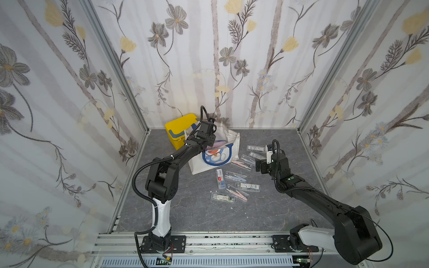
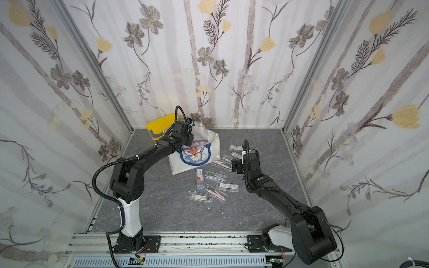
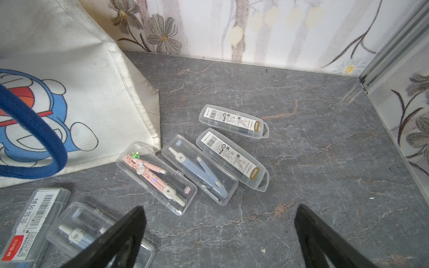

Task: Put the compass set into the canvas bag
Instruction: Place the compass set in the canvas bag.

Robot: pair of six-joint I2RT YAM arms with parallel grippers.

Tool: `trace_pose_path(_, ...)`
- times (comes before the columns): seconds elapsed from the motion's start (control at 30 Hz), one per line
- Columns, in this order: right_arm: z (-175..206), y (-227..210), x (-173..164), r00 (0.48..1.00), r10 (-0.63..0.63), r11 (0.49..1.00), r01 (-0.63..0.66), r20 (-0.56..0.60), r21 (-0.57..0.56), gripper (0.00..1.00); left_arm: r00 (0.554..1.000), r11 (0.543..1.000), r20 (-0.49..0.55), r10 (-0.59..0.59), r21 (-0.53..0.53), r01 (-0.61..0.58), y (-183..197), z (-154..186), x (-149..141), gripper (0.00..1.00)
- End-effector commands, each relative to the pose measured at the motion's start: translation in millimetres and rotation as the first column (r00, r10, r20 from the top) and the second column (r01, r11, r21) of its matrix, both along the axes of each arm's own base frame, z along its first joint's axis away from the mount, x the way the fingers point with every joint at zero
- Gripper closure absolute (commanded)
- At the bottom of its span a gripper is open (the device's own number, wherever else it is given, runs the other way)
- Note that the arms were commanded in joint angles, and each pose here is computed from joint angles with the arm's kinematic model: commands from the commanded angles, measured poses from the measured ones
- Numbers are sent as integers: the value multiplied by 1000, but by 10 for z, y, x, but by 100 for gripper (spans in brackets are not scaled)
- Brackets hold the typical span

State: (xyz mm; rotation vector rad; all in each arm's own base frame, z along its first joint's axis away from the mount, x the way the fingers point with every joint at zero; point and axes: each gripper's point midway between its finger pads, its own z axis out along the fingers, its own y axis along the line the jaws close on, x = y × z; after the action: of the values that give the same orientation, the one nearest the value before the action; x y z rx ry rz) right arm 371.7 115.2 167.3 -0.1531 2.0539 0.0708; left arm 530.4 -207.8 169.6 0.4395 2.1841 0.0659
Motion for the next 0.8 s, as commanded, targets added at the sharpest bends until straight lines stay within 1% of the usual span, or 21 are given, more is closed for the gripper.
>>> trace_pose_path(0.0,49,-20,-2,1000,-12,1000,12,16,6,0,997,996,-32,-65,66,67,-40,-115,-61,59)
trace_pose_path(0.17,81,-29,-24,1000,-13,1000,13,26,13,1,995,985,-54,-87,144,94,-62,-265,-78,60)
trace_pose_path(0.3,89,-48,-43,999,-19,1000,19,32,11,1,991,976,-72,-110,178,122,-109,-353,-106,58)
trace_pose_path(0.47,79,-54,-48,999,-22,1000,21,31,14,0,992,973,-81,-101,202,115,-143,-422,-122,52)
trace_pose_path(0.53,86,-51,-47,999,-22,1000,21,33,15,1,992,973,-76,-97,204,111,-145,-412,-117,48)
trace_pose_path(0.67,84,-57,-55,999,-24,1000,23,33,15,1,994,974,-65,-84,207,96,-133,-377,-99,45)
trace_pose_path(0.77,83,-65,-61,999,-26,1000,25,35,16,1,996,976,-48,-72,203,81,-125,-309,-74,41)
